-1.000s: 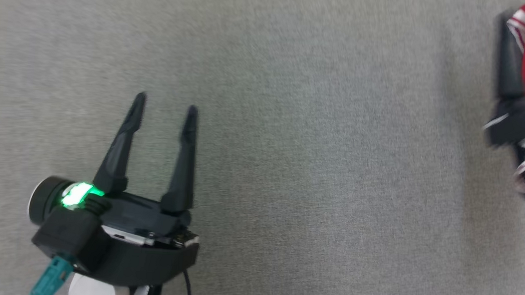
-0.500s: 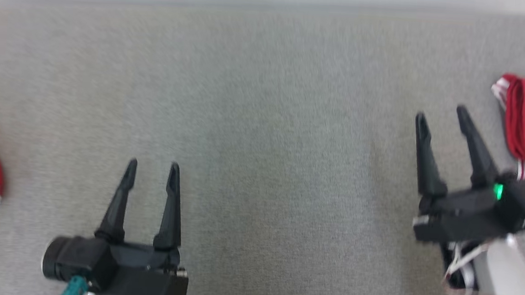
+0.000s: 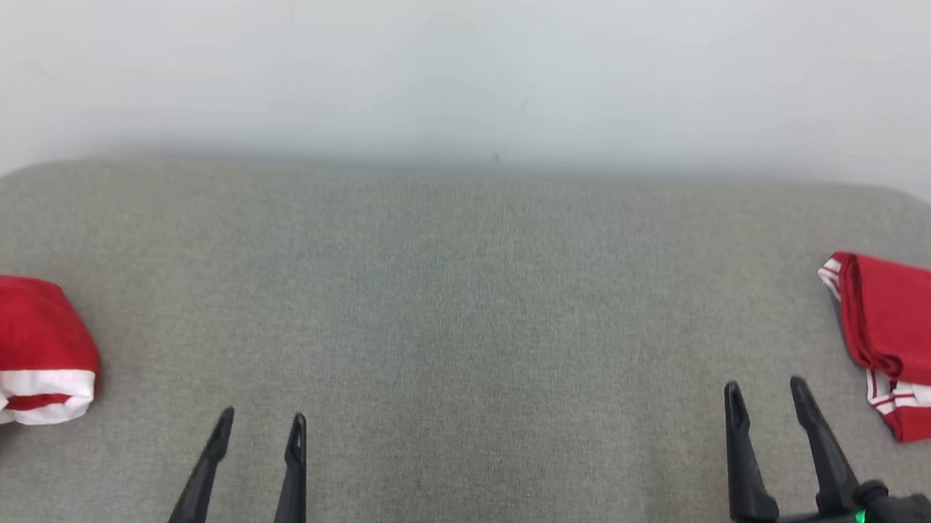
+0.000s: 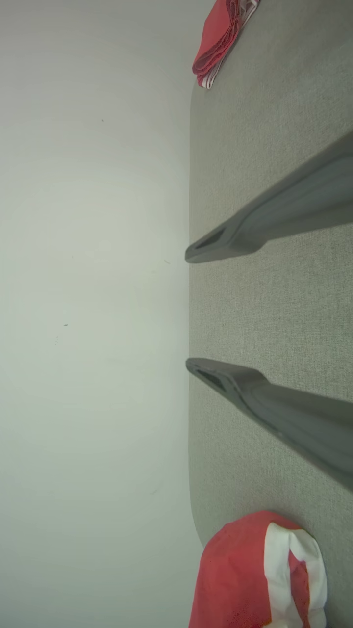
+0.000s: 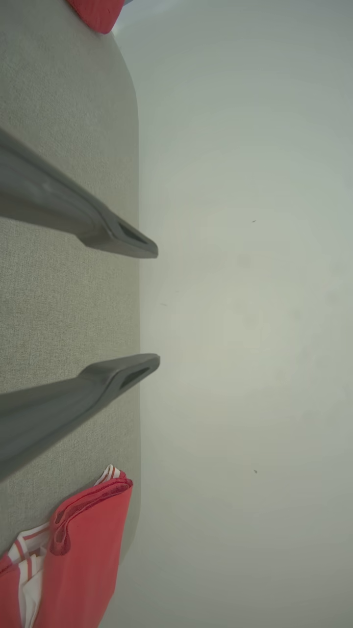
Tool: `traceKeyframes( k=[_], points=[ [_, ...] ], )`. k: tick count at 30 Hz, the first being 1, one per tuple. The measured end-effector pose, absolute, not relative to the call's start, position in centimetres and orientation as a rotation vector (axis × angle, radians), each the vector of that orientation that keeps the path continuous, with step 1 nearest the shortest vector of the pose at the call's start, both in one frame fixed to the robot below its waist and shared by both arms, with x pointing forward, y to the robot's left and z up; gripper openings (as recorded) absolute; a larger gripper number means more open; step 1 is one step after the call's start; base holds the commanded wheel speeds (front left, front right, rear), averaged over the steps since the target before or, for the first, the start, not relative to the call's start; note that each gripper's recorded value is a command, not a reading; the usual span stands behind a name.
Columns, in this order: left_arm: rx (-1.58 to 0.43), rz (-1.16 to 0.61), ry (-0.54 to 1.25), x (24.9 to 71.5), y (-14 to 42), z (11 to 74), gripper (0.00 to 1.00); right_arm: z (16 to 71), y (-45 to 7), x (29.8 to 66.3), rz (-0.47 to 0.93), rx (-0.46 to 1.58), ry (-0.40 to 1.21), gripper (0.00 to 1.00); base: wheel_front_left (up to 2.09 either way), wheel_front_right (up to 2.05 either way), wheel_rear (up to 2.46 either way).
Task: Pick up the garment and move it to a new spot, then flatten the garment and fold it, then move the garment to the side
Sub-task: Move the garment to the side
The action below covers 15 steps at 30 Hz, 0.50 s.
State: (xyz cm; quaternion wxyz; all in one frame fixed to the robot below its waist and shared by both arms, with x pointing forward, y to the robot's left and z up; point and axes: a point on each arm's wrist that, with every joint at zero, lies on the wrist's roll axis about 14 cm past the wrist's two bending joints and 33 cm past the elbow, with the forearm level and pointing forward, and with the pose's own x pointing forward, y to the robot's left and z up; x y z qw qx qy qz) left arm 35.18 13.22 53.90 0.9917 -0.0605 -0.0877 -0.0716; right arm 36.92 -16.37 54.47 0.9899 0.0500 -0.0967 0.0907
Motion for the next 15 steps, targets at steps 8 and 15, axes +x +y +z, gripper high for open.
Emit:
traceKeyframes(
  k=[8,15],
  points=[
    [-0.113,-0.108,-0.193,32.3,14.7,54.2,1.00,54.4,-16.1,33.5,0.176,0.116,-0.198,1.00,0.00,0.00,0.00],
    [-0.131,-0.096,-0.179,31.4,15.4,53.5,1.00,54.1,-16.0,32.1,0.174,0.110,-0.194,1.00,0.00,0.00,0.00]
  ],
)
